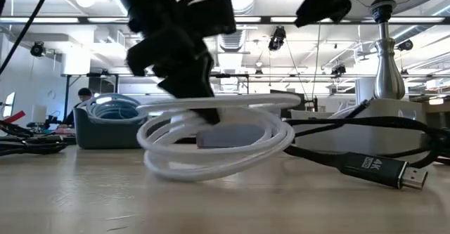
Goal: Pick & Place USB Port
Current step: Put the white HDMI cable into the gray bin
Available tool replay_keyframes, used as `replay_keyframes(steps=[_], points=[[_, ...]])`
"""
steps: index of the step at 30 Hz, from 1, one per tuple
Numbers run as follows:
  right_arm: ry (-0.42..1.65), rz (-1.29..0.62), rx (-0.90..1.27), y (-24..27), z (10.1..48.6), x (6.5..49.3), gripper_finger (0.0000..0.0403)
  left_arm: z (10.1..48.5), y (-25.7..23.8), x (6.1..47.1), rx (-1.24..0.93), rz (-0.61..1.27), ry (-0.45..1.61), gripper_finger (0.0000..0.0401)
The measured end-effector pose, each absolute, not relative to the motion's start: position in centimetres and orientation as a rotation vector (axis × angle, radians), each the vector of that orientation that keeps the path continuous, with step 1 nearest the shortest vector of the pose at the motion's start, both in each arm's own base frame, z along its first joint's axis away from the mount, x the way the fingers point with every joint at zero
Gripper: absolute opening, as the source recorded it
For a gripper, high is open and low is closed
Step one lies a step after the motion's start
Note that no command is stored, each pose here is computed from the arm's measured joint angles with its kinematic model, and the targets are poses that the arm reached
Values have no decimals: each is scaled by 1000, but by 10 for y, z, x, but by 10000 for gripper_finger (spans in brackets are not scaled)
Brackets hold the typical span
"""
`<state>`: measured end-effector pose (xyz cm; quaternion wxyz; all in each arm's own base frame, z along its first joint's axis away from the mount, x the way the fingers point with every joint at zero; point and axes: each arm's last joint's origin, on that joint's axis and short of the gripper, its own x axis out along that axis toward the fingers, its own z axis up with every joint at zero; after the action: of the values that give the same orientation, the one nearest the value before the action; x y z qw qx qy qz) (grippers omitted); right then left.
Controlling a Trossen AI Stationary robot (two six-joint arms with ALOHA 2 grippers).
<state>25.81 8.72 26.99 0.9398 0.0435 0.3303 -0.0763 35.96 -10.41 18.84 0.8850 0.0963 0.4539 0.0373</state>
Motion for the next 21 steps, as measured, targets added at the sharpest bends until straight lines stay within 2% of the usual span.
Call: replay_keyframes(steps=[3,8,16,21], points=[[622,-83,123,89,257,261,136,203,-102,363,275,171,950,70],[630,-90,120,89,241,264,144,227,-99,368,405,330,911,70],[660,-111,81,85,232,272,161,253,-98,377,499,397,837,73],[669,-131,67,79,229,275,170,256,-98,377,523,416,830,70]])
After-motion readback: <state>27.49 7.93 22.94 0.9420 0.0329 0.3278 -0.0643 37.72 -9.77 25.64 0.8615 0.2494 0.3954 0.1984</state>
